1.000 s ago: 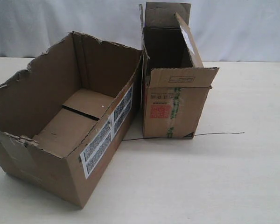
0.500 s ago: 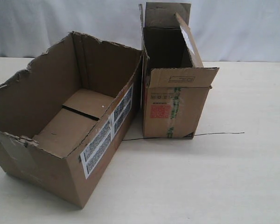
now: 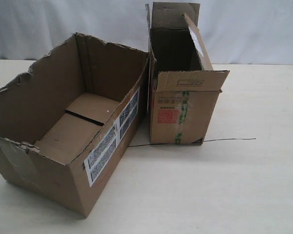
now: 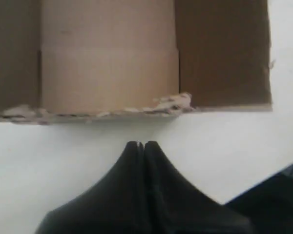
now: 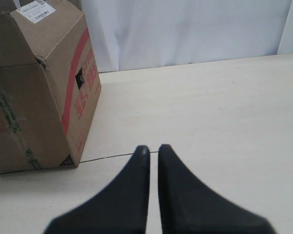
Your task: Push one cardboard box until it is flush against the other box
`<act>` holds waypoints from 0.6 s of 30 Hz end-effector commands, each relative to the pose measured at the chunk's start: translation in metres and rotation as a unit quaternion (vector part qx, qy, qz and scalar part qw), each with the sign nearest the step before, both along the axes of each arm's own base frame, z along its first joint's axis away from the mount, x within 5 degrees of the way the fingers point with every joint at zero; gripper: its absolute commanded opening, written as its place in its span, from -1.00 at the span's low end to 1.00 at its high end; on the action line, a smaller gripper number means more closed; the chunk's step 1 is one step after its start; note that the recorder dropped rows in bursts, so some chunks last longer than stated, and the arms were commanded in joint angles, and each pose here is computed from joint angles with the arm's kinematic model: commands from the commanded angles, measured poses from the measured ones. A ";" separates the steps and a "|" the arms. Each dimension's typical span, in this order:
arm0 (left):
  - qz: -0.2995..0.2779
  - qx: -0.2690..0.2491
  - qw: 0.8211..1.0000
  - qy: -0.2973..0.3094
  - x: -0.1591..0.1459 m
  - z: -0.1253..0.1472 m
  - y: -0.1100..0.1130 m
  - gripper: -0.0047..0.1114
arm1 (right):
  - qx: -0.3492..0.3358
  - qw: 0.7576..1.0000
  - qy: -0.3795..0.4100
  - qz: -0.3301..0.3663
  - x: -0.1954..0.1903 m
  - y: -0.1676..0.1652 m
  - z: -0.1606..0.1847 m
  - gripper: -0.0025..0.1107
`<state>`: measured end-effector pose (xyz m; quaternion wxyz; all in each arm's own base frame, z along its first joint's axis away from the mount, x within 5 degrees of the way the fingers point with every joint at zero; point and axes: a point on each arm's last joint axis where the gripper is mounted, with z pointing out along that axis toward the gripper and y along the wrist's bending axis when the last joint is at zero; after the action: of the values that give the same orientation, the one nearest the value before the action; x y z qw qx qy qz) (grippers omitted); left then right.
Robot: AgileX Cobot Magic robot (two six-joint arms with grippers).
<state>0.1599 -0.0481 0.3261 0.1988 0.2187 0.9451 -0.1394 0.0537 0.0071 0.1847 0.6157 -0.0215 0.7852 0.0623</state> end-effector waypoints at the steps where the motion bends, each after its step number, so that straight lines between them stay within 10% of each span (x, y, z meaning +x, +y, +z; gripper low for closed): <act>1: -0.070 -0.007 0.997 0.025 -0.011 -0.012 -0.022 -0.92 | -0.002 1.000 -0.001 -0.002 0.000 0.000 -0.001 -0.87; 8: -0.089 0.086 0.990 0.071 -0.006 -0.050 -0.029 -0.92 | -0.002 1.000 -0.001 -0.002 0.000 0.000 -0.001 -0.87; 18: -0.079 -0.010 0.997 0.005 0.022 -0.062 -0.052 -0.92 | -0.002 1.000 -0.001 -0.002 0.000 0.000 -0.001 -0.87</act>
<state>0.1764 -0.0937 0.2626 0.1514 0.2914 0.9331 -0.1469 0.0537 0.0071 0.1847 0.6157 -0.0215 0.7852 0.0623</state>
